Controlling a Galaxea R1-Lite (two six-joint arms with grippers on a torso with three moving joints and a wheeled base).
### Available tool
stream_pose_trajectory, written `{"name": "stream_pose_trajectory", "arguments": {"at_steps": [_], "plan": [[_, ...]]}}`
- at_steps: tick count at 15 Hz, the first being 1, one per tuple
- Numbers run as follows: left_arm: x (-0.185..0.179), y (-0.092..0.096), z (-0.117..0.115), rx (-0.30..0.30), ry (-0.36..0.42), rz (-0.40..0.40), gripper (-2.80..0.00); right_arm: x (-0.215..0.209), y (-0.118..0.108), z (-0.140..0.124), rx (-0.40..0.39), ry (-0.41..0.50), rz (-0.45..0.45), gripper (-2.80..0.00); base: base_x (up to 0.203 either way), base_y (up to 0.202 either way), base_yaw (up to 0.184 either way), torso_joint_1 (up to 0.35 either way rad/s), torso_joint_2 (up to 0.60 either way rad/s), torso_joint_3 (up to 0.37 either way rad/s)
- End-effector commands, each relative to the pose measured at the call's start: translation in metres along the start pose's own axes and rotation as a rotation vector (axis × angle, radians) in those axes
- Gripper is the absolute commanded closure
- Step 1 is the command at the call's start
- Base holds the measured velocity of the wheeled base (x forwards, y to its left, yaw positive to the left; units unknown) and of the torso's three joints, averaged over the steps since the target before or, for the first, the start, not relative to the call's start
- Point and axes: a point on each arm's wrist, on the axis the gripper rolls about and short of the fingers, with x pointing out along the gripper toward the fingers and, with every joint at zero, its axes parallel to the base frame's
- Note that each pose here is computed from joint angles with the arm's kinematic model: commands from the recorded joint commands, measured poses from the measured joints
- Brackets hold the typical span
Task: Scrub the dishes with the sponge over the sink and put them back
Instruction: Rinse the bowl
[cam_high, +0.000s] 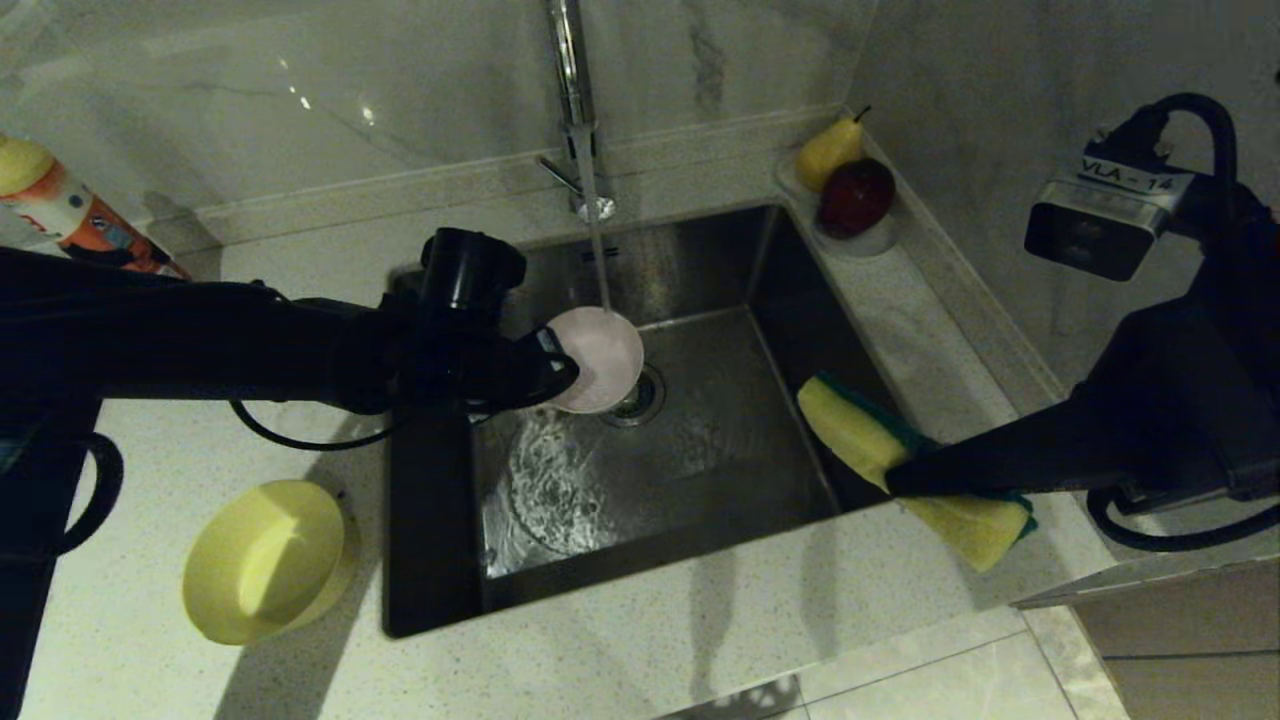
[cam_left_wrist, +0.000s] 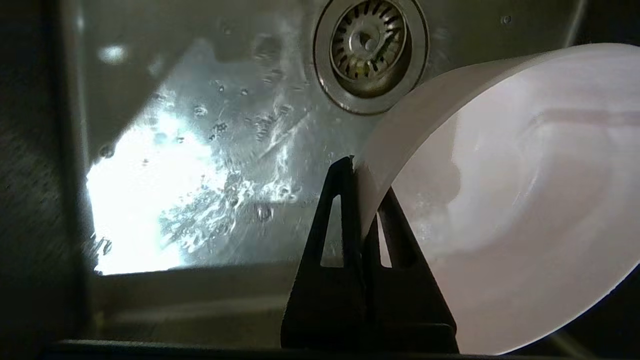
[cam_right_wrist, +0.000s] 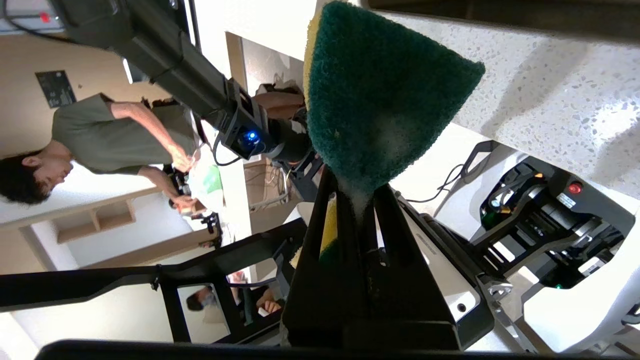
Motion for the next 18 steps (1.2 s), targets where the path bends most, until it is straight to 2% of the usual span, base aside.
{"name": "stream_pose_trajectory", "arguments": {"at_steps": [1,5,13,18], "plan": [[0.014,-0.001,-0.002,-0.003,0.005,0.006,0.00,0.002,-0.005,0.001,0.012,0.014,0.009,0.00,0.000,0.000,0.000,0.000,0.00,0.000],[0.016,-0.006,-0.001,-0.001,0.001,-0.004,0.00,0.002,-0.014,-0.001,0.022,0.001,0.012,0.00,0.000,0.000,0.000,0.000,0.00,0.000],[0.006,-0.005,-0.004,0.006,0.033,0.015,0.00,-0.002,-0.012,-0.002,0.014,-0.009,0.016,0.00,0.000,0.000,0.000,0.000,0.00,0.000],[-0.010,-0.006,0.002,0.000,0.008,-0.001,0.00,-0.004,-0.011,-0.003,0.011,-0.014,0.018,0.00,0.000,0.000,0.000,0.000,0.00,0.000]]}}
